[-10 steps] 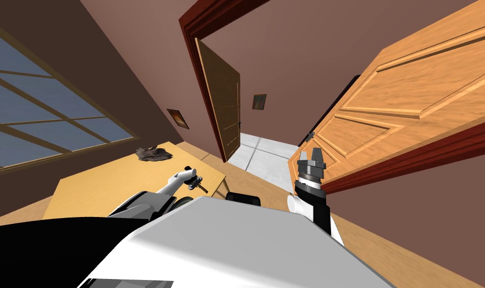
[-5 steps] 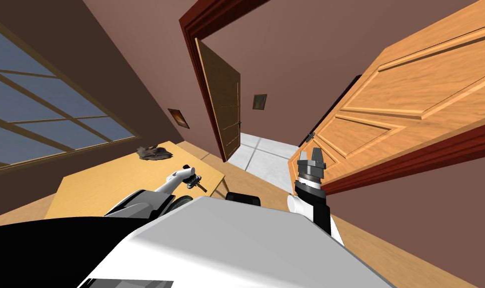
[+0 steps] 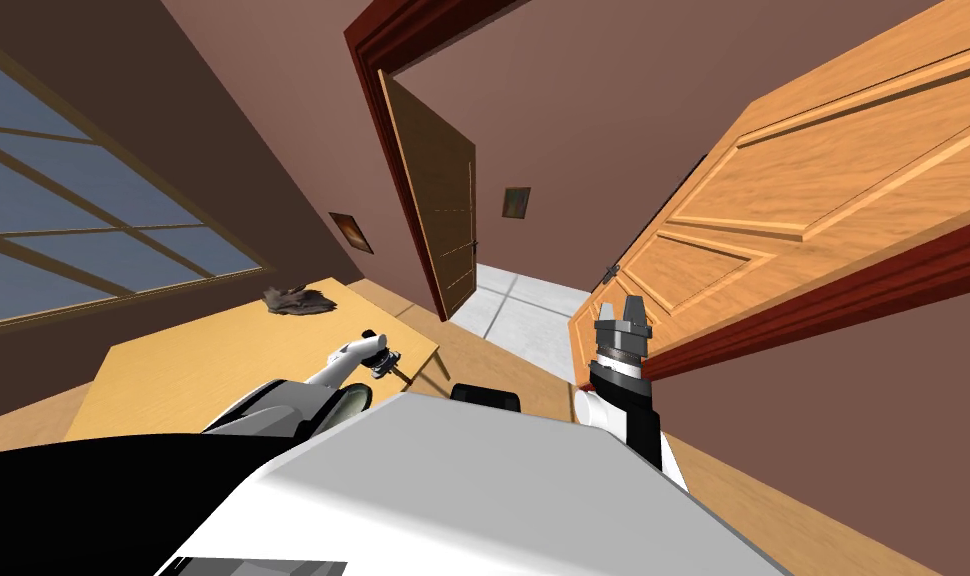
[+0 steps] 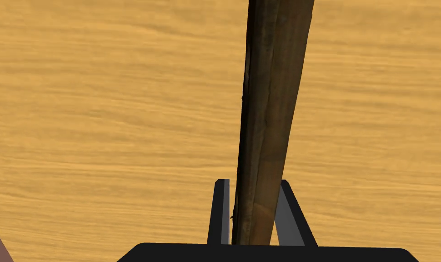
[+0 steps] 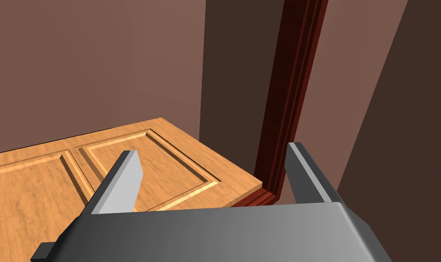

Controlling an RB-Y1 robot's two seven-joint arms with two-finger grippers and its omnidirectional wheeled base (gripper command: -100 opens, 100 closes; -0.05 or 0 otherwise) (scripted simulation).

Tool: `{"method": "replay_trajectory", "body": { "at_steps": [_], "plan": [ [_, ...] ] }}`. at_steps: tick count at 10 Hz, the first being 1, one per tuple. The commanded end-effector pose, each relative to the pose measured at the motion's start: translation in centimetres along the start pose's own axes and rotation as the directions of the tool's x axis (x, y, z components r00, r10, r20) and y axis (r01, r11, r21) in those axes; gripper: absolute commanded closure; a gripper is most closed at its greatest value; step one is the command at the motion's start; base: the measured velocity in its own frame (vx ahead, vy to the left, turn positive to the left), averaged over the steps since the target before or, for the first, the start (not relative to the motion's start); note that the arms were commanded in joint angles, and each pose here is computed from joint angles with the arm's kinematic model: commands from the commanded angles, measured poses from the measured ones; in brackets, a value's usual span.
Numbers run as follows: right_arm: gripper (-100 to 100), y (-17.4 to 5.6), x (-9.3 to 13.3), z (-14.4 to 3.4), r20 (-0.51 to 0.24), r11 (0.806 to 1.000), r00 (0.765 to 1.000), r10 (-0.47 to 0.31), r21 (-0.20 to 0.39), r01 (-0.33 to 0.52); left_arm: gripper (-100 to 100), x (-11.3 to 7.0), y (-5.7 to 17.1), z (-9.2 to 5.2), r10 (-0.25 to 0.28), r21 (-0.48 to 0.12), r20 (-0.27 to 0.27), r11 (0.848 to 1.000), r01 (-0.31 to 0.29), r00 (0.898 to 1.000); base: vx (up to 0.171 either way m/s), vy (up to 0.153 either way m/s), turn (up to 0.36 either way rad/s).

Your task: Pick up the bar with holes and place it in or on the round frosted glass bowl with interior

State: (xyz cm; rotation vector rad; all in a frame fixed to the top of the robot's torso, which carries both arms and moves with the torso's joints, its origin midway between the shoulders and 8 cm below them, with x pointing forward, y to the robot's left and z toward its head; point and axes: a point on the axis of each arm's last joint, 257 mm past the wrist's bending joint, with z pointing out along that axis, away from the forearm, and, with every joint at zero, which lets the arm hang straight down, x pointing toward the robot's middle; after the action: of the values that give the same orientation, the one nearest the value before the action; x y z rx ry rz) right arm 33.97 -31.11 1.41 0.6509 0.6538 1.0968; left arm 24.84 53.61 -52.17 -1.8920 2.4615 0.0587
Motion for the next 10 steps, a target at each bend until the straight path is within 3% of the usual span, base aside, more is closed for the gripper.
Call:
{"method": "replay_trajectory", "body": {
  "at_steps": [1,6,10],
  "plan": [
    [0,0.0,0.0,0.0,0.000,1.000,1.000,0.000,0.000,0.000,100,-0.2,0.4,-0.3,-0.035,-0.004,-0.014,0.999,0.035,0.999,-0.036,-0.238,0.025],
    [0,0.0,0.0,0.0,0.000,1.000,1.000,0.000,0.000,0.000,100,-1.6,0.8,-2.7,-0.088,-0.009,-0.053,0.996,0.087,0.995,-0.062,-0.191,0.044],
    [0,0.0,0.0,0.0,0.000,1.000,1.000,0.000,0.000,0.000,100,-2.8,0.8,-5.1,-0.084,-0.012,-0.075,0.996,0.083,0.994,-0.080,-0.116,0.052]
  ]
}}
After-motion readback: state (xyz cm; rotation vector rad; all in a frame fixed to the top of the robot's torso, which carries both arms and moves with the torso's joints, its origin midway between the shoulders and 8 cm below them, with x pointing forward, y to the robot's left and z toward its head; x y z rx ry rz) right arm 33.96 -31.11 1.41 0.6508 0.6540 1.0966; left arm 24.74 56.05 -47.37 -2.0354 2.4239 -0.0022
